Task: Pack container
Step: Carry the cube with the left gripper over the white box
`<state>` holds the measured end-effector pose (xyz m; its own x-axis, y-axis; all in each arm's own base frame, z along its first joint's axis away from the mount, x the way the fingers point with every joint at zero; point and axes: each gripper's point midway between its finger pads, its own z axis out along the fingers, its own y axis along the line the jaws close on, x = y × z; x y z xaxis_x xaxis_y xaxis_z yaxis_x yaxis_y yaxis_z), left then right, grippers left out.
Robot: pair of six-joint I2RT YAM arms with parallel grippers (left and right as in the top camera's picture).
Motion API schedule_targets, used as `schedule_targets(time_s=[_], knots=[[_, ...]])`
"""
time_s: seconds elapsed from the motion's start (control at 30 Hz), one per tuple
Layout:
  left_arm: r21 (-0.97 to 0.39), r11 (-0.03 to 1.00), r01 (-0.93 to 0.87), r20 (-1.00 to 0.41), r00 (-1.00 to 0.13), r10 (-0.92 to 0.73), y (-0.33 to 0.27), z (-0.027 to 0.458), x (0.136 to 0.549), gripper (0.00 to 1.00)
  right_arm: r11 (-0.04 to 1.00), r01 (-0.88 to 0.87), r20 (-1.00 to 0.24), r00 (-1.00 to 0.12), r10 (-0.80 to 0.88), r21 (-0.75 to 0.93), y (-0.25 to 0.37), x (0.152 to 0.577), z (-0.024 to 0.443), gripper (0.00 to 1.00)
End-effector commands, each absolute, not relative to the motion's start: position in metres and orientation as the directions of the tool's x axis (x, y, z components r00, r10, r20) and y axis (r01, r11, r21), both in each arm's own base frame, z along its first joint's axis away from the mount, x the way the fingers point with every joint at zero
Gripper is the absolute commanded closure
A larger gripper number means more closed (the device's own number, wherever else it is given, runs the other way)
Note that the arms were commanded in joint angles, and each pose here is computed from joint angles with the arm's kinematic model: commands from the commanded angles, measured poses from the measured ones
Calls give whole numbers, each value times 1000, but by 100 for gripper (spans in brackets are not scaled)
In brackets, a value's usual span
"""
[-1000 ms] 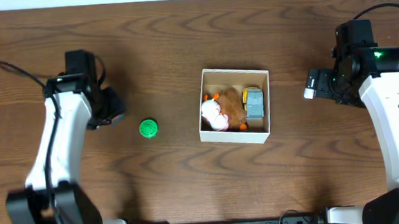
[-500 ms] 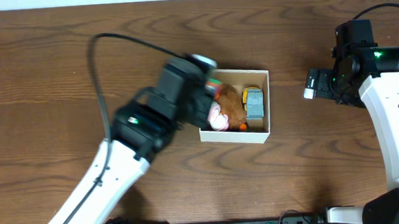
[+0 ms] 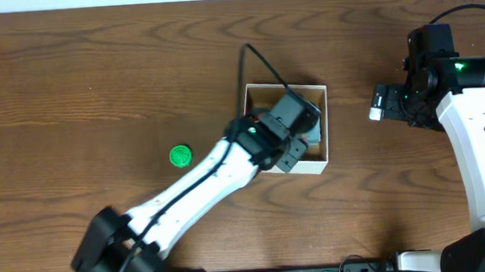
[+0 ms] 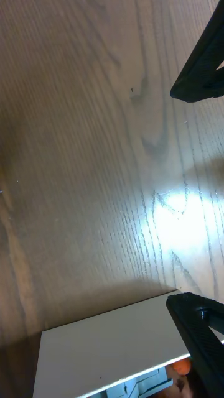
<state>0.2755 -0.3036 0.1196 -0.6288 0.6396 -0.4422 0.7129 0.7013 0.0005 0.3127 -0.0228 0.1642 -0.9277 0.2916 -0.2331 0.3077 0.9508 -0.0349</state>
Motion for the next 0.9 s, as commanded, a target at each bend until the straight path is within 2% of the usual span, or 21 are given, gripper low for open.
schedule_targets(time_s=[0.0, 0.13, 0.17, 0.2, 0.27, 0.3, 0.33, 0.37, 0.4, 0.57, 0.87], knots=[[20, 689, 724, -418, -620, 664, -310, 108, 275, 92, 953, 302, -239, -928, 286, -31, -23, 312, 166, 1], [16, 683, 731, -375, -628, 682, -313, 89, 270, 91, 953, 302, -240, -928, 286, -31, -23, 312, 167, 1], [17, 681, 732, -366, -629, 686, -314, 85, 269, 83, 953, 302, -240, -928, 286, -31, -23, 312, 167, 1], [18, 679, 734, -362, -628, 689, -314, 84, 268, 70, 953, 302, -239, -928, 286, -31, -23, 312, 167, 1], [18, 678, 735, -362, -627, 690, -315, 82, 268, 66, 953, 302, -240, -928, 286, -31, -23, 312, 167, 1], [17, 678, 735, -366, -626, 688, -316, 83, 269, 61, 953, 302, -239, -928, 286, -31, -23, 312, 167, 1], [17, 678, 735, -373, -624, 687, -317, 84, 270, 52, 953, 302, -240, -928, 286, -31, -23, 312, 167, 1], [17, 678, 735, -379, -623, 684, -318, 84, 271, 35, 953, 302, -240, -928, 286, -31, -23, 312, 167, 1], [17, 678, 735, -382, -622, 683, -319, 85, 271, 29, 953, 302, -239, -928, 286, -31, -23, 312, 167, 1], [15, 679, 734, -411, -615, 674, -320, 96, 272, 17, 953, 301, -239, -928, 285, -31, -23, 312, 167, 1], [8, 707, 707, -562, -582, 588, -319, 155, 292, 9, 953, 301, -239, -928, 285, -31, -23, 312, 167, 1]])
